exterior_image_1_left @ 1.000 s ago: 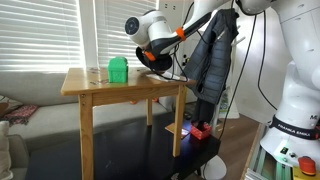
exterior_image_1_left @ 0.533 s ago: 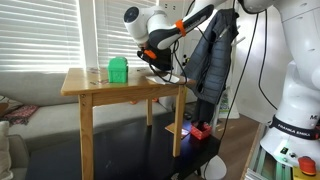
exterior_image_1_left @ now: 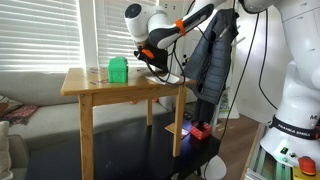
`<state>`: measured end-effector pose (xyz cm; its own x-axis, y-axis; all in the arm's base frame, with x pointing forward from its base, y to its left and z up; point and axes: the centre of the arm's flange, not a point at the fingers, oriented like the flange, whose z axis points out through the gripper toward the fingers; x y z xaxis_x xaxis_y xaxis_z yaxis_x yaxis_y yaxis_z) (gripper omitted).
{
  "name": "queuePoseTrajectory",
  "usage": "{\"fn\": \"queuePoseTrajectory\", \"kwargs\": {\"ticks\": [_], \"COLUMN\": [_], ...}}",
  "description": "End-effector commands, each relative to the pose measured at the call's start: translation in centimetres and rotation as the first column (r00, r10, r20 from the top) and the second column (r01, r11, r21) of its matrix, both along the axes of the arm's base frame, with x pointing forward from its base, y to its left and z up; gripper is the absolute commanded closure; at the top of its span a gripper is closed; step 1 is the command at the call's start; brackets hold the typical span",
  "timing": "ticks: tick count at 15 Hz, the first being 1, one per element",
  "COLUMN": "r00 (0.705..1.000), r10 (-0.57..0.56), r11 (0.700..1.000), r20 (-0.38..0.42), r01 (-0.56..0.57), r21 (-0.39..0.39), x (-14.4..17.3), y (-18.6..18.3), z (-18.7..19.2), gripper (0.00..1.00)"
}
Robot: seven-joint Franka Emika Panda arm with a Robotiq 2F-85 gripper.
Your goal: Put the black hat on the brown table.
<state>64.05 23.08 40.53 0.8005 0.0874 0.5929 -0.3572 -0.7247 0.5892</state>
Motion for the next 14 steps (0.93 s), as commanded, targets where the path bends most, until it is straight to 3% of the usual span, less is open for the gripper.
{"fn": "queuePoseTrajectory", "kwargs": {"ticks": [1, 2, 4, 6, 9, 12, 14], "r00": [1.0, 1.0, 0.999, 0.999, 0.994, 0.957, 0.926], "r10": [0.018, 0.023, 0.033, 0.035, -0.006, -0.056, -0.079], "r11": [0.998, 0.997, 0.997, 0.995, 0.991, 0.977, 0.958], "r20": [0.009, 0.013, 0.02, 0.006, -0.113, -0.283, -0.37], "r01": [-0.018, -0.024, -0.034, -0.035, 0.022, 0.111, 0.173], "r21": [0.062, 0.07, 0.074, 0.089, 0.135, 0.18, 0.229], "x": [-0.1, -0.1, 0.0, -0.2, -0.5, -1.6, -2.5], "y": [0.2, 0.3, 0.6, 1.4, 2.2, 2.3, 2.1], "z": [0.5, 0.5, 1.1, 2.6, 6.0, 8.9, 10.9], "gripper": [0.99, 0.72, 0.66, 0.52, 0.32, 0.09, 0.0]}}
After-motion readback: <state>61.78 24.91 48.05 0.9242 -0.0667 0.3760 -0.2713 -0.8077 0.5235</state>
